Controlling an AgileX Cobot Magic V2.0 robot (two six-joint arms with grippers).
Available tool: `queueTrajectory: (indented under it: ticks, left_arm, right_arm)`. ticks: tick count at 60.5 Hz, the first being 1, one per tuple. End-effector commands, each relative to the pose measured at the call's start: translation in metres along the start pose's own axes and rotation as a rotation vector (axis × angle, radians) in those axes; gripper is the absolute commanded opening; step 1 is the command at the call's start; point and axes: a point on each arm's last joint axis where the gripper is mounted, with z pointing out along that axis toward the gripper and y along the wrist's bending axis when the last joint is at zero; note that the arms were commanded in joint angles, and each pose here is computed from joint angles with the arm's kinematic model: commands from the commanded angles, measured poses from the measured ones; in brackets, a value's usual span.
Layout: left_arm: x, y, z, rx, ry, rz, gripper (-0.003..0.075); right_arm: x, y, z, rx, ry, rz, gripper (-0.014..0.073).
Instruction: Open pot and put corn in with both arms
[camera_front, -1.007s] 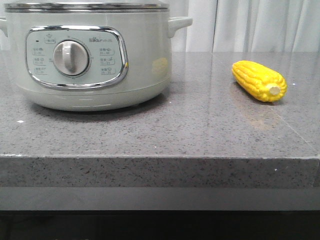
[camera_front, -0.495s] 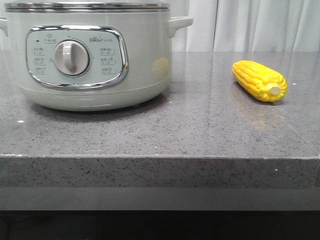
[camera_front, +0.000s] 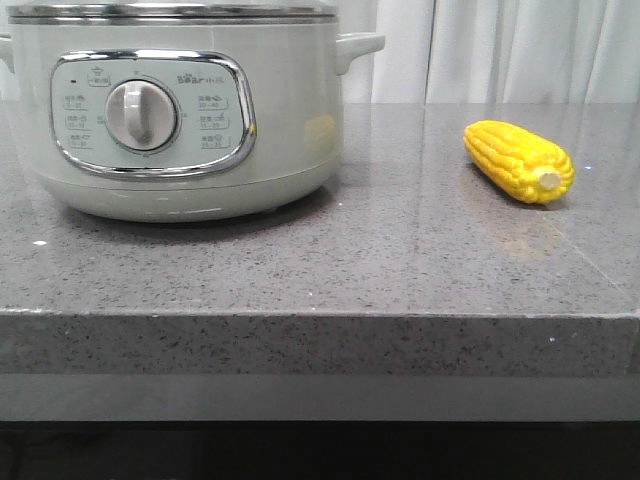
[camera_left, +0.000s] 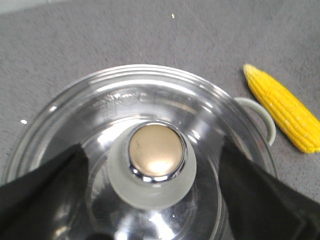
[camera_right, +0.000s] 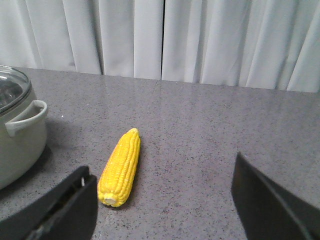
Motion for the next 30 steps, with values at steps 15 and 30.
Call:
queueTrajectory:
  ticks: [15, 30]
  left_arm:
    - [-0.020, -0.001, 0.015, 0.038, -0.021, -0.017, 0.0611]
    - [-0.017, 0.002, 0.027, 0.039, 0.002, -0.022, 0.0608]
  right_arm:
    - [-0.017, -0.001, -0.002, 0.016, -0.091, -0.012, 0.0571]
    - [-0.017, -0.001, -0.002, 0.016, -0.091, -0.012, 0.0571]
